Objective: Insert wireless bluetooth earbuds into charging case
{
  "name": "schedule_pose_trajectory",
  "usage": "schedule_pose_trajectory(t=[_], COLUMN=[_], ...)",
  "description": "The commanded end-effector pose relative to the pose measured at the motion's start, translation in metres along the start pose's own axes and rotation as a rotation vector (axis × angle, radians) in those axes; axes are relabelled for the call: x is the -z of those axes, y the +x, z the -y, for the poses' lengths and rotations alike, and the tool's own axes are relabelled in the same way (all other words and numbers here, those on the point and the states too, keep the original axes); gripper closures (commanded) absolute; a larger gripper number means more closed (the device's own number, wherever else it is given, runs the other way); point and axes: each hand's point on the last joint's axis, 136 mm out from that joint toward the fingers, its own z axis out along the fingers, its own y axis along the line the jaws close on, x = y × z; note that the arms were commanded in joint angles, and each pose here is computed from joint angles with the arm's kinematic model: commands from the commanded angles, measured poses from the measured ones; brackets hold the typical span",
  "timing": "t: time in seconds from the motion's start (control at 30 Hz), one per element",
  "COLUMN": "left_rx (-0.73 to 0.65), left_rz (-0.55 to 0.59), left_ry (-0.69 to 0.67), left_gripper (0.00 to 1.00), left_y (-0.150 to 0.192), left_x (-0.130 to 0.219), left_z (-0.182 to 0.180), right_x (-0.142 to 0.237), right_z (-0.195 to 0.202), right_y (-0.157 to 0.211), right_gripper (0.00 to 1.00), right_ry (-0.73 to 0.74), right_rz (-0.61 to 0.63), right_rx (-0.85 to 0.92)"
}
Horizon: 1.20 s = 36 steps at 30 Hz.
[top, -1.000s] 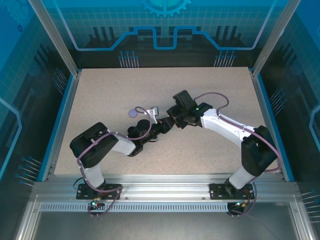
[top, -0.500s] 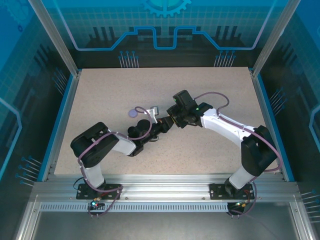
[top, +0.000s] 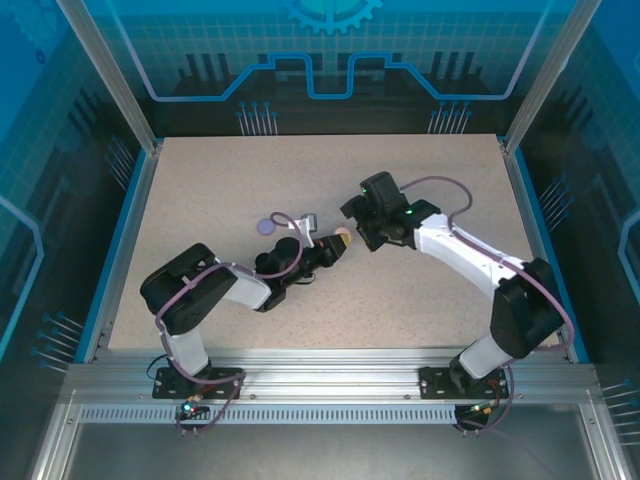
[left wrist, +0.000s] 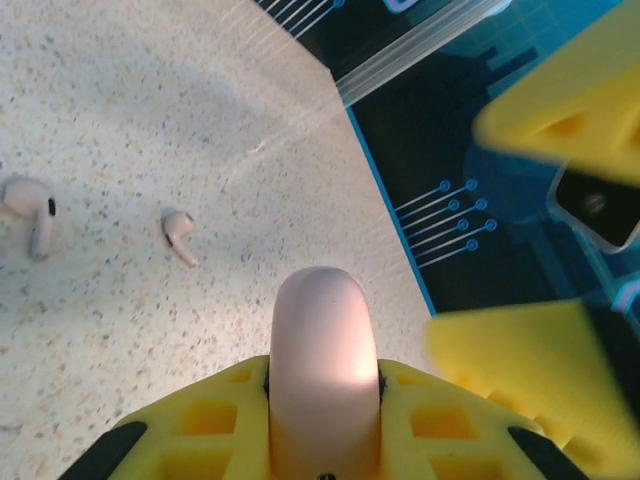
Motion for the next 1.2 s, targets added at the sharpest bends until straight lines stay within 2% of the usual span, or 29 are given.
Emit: schedule_pose_trajectory(t=[0.0, 0.13, 0.23, 0.37, 0.5, 0.77, 1.17], left_rx=[-0.02, -0.058, -0.093, -0.138, -0.176, -0.233, -0.25], left_rz=[-0.064, -0.194, -0.257, -0.33, -0.396, -0.479, -0.483], left_ry=[0.064, 0.147, 0.194, 0.262, 0.331, 0.397, 0.412], left_gripper=[1.0, 1.0, 1.0, 1.0, 1.0, 1.0, 1.0], left_y=[-0.007, -0.006, -0.009, -0.011, -0.012, -0.008, -0.012], left_x=[0.01, 0.02, 0.03, 0.043, 0.055, 0.071, 0.07], left_z=[0.015, 0.028, 0.039, 0.053, 0.071, 0.093, 0.099], right_x=[0.037, 0.046, 0.048, 0.056, 0.068, 0.078, 0.075], right_z=[-0.009, 0.004, 0.006, -0.008, -0.008, 0.004, 0.0], right_y=[-0.023, -0.032, -0.028, -0.001, 0.026, 0.046, 0.064], right_gripper=[0.25, 0.25, 0.26, 0.27, 0.27, 0.29, 0.32], right_ry=[-0.057, -0.103, -0.205, -0.41, -0.529, -0.606, -0.625], right_rz=[0.051, 0.032, -0.005, -0.089, -0.161, -0.213, -0.27], right_rx=[0.103, 0.245, 0.398, 0.629, 0.769, 0.822, 0.85])
